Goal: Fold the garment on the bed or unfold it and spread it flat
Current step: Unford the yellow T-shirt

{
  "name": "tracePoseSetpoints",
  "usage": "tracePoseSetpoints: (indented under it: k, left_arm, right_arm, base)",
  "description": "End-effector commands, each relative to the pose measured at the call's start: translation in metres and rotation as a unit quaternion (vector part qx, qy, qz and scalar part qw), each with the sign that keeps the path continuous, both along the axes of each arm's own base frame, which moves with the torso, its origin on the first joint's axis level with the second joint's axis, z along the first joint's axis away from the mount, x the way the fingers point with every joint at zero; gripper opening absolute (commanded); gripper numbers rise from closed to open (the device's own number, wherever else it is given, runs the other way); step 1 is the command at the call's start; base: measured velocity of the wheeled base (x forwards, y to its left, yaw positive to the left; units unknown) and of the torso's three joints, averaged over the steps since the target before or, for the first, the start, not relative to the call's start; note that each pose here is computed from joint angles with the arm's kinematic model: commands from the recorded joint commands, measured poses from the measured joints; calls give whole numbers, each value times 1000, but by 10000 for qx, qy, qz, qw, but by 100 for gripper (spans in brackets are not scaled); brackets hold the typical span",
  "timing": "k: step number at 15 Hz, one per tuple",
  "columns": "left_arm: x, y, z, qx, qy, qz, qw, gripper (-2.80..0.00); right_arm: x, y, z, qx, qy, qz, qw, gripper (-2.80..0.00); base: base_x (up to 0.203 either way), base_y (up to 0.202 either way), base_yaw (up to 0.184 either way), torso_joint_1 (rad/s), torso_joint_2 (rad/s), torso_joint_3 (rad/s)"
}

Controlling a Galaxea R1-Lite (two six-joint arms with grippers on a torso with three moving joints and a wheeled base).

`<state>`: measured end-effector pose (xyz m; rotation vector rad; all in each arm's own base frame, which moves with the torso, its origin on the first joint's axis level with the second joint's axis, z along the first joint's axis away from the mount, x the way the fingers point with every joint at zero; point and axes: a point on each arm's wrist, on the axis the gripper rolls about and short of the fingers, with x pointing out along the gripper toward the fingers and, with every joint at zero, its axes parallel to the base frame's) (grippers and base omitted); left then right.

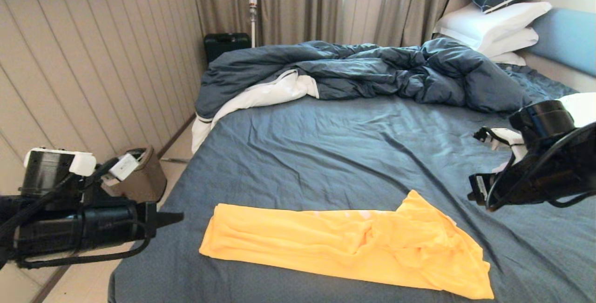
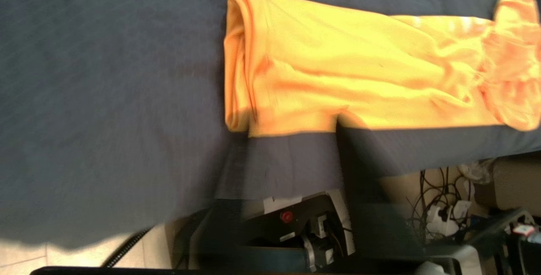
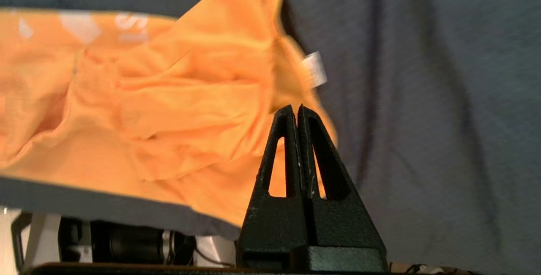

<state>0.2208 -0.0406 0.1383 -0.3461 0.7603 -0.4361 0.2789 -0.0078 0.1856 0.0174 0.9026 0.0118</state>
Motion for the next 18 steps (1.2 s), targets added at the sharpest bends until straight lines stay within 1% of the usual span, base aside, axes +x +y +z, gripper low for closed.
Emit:
tracePoseSetpoints:
  k: [1, 4, 5, 7, 9, 12, 18]
  left_arm:
    - [-30, 4, 18, -54, -378, 4, 9993, -280]
    - [-53, 8, 19, -63, -462, 7, 9989, -280]
    - [-58, 9, 17, -68, -458, 12, 9989, -280]
    - [-63, 9, 14, -65, -422, 13, 9991, -280]
    - [-64, 9, 15, -64, -415, 13, 9991, -280]
    - [-64, 9, 15, -63, -415, 13, 9991, -280]
    - [-62, 9, 12, -54, -315, 7, 9995, -280]
  right_arm:
    - [0, 13, -10, 6, 188, 215, 9996, -280]
    - [6, 32, -25, -21, 473, 515, 9976, -280]
    - [6, 39, -30, -76, 562, 618, 9965, 0]
    - [8, 51, -39, -209, 704, 765, 9944, 0]
    - [12, 58, -48, -244, 832, 862, 9925, 0]
    - [22, 60, -60, -268, 788, 854, 9929, 0]
    - [31, 62, -78, -276, 1025, 846, 9907, 0]
  base:
    - [0, 0, 0, 0, 0, 0]
    - [0, 0, 0, 0, 0, 0]
    - [0, 0, 0, 0, 0, 0]
    - [0, 0, 0, 0, 0, 0]
    - [0, 0, 0, 0, 0, 0]
    - [0, 0, 0, 0, 0, 0]
    - [0, 0, 0, 0, 0, 0]
